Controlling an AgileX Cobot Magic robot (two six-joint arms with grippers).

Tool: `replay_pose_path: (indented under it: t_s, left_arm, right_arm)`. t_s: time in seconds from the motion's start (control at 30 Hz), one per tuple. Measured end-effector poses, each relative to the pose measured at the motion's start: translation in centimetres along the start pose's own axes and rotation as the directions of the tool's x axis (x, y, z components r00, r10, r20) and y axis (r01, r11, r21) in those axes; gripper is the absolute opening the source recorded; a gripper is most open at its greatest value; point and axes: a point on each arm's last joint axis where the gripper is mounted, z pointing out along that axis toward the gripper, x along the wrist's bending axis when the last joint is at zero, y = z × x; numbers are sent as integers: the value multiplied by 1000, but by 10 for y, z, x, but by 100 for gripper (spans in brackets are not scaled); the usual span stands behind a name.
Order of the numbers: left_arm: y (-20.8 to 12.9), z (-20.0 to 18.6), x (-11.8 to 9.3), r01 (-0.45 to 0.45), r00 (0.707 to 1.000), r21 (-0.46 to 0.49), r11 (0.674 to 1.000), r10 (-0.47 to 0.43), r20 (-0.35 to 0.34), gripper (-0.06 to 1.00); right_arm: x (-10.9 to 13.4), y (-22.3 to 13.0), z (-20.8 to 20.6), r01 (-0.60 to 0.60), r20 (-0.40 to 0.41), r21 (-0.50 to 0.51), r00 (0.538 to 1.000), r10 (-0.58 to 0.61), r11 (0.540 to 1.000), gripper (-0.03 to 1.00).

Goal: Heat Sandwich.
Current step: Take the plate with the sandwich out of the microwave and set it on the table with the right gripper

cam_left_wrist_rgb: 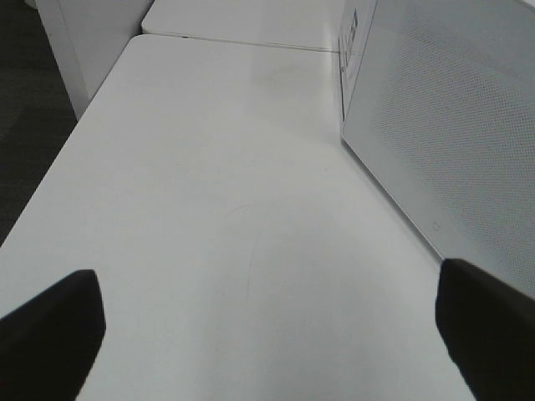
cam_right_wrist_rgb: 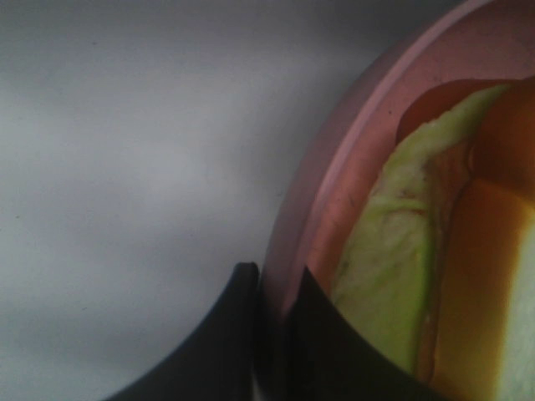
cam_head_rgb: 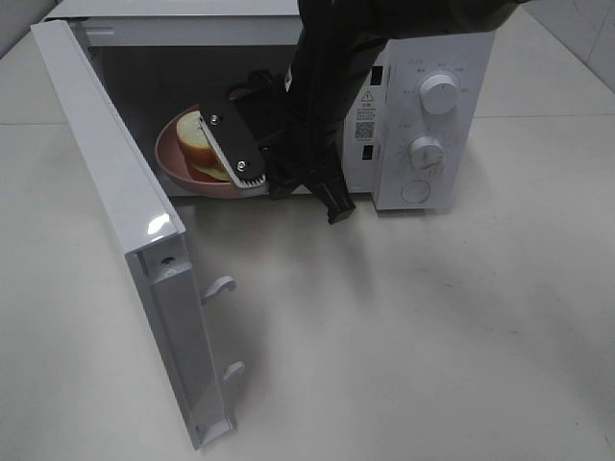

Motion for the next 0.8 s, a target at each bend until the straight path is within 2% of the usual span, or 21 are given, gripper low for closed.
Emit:
replay_pose_path:
  t_s: [0.37,0.8]
  left_arm:
    - [0,0,0,0,1000,0,1000,0,0,99]
    - [0,0,0,0,1000,0,1000,0,0,99]
  right_arm:
    - [39,-4,-27,91,39,-16,995,-91,996,7]
    - [73,-9,-56,100,79,-15,992,-98,995,7]
